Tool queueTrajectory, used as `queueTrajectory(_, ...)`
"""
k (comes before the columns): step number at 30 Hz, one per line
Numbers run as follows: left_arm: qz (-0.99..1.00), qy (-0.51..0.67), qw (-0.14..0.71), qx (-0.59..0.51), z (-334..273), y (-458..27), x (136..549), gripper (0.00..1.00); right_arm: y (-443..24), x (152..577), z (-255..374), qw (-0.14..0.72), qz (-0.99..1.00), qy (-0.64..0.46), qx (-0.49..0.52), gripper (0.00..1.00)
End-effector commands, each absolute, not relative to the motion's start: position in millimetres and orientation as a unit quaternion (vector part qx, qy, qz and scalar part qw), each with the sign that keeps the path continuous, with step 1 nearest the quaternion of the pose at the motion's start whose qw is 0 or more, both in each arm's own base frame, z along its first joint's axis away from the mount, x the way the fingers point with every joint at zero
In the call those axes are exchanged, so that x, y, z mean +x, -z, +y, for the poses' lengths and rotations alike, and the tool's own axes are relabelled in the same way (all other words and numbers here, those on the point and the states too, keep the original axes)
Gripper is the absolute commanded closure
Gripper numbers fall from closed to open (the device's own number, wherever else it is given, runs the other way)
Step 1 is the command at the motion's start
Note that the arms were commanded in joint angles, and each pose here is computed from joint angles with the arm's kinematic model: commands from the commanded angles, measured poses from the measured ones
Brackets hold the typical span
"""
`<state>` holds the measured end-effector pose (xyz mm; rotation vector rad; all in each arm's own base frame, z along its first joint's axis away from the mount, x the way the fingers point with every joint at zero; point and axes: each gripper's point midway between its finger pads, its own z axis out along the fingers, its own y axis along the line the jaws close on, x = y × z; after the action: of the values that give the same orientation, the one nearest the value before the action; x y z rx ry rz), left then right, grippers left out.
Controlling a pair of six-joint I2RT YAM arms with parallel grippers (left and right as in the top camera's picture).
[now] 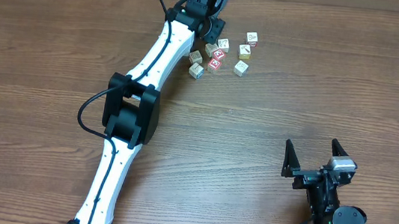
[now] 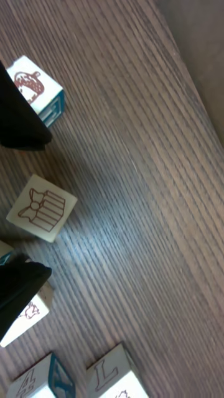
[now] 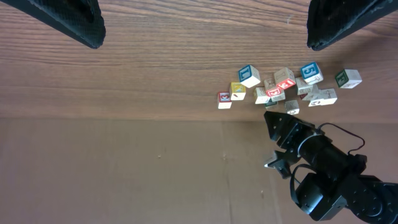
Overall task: Form a horizontal line
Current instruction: 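Lower the left gripper onto the white block with a striped picture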
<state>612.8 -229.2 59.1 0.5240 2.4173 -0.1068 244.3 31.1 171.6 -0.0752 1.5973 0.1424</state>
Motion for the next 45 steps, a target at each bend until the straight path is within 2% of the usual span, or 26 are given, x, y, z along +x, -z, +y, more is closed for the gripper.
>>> queueTrajectory(1, 0.925, 0.046, 0.302, 0.225, -231, -29, 608, 0.43, -169, 244, 32, 0.695, 0.715, -0.064, -0.037, 0.0)
queueTrajectory(9, 0.934, 0.041, 0.272, 0.226, -227, 0, 600, 0.37, -169, 244, 32, 0.695, 0.715, -0.064, -0.037, 0.0)
queueTrajectory(15, 0.934, 0.04, 0.278, 0.221, -221, -2, 605, 0.46, -169, 244, 32, 0.695, 0.715, -0.064, -0.037, 0.0)
queueTrajectory(18, 0.935, 0.039, 0.276, 0.22, -220, -1, 604, 0.55, -169, 244, 32, 0.695, 0.715, -0.064, -0.037, 0.0)
queueTrajectory(21, 0.934, 0.039, 0.278, 0.22, -220, -2, 605, 0.56, -169, 244, 32, 0.695, 0.715, -0.064, -0.037, 0.0)
queueTrajectory(23, 0.934, 0.036, 0.28, 0.219, -219, -2, 606, 0.55, -169, 244, 32, 0.695, 0.715, -0.064, -0.037, 0.0)
queueTrajectory(26, 0.935, 0.029, 0.281, 0.216, -217, -2, 607, 0.44, -169, 244, 32, 0.695, 0.715, -0.064, -0.037, 0.0)
queueTrajectory(29, 0.934, 0.028, 0.284, 0.216, -217, -3, 609, 0.41, -169, 244, 32, 0.695, 0.715, -0.064, -0.037, 0.0)
queueTrajectory(39, 0.931, 0.03, 0.293, 0.215, -219, -5, 612, 0.48, -169, 244, 32, 0.695, 0.715, -0.064, -0.037, 0.0)
queueTrajectory(45, 0.93, 0.03, 0.295, 0.215, -219, -6, 613, 0.49, -169, 244, 32, 0.695, 0.715, -0.064, -0.037, 0.0)
